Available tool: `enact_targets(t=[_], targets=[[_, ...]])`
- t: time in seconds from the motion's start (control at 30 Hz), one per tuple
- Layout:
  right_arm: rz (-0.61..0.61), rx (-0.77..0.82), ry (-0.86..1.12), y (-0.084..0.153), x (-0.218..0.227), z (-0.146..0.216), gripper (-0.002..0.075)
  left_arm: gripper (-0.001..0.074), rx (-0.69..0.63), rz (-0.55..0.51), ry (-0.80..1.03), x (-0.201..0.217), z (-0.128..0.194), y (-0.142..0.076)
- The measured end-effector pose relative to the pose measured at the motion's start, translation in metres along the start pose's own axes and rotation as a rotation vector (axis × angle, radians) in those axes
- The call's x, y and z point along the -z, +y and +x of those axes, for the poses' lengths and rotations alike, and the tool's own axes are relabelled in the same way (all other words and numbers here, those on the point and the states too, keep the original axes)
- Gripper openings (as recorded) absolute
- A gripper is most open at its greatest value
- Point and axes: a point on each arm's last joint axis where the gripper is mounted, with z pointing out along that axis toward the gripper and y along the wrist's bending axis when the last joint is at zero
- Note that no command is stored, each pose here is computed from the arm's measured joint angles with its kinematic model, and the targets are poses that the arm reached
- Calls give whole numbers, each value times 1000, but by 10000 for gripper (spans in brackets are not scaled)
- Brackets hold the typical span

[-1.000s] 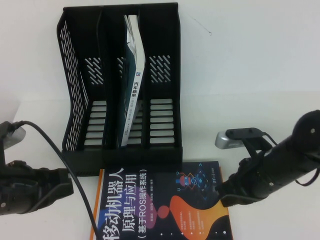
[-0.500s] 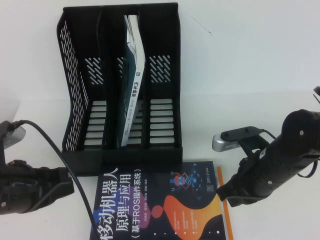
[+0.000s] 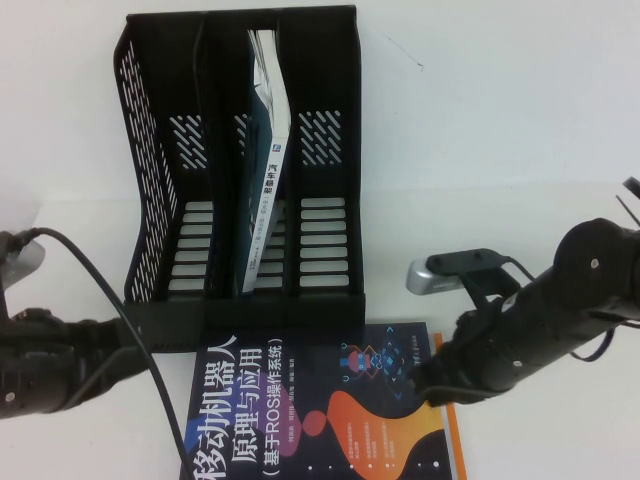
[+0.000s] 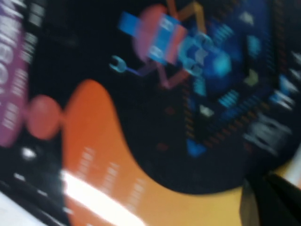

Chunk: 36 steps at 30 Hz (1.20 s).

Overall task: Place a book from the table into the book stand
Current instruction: Push book with right arm

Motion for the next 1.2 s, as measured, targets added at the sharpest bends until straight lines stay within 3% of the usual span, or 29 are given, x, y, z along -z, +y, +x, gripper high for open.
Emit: enact_targets(t=[0.27,0.77,1.2], targets=[[-82,-8,-71,17,-2,-5,2,-2,-22,75,-98,8,-6,-9],[66,0,19,-3,-1,2,2,-2,-91,13,-43,9,0,-4],[14,-31,24,-3,-12,0,3,-2,-91,13,-37,9,0,-4]])
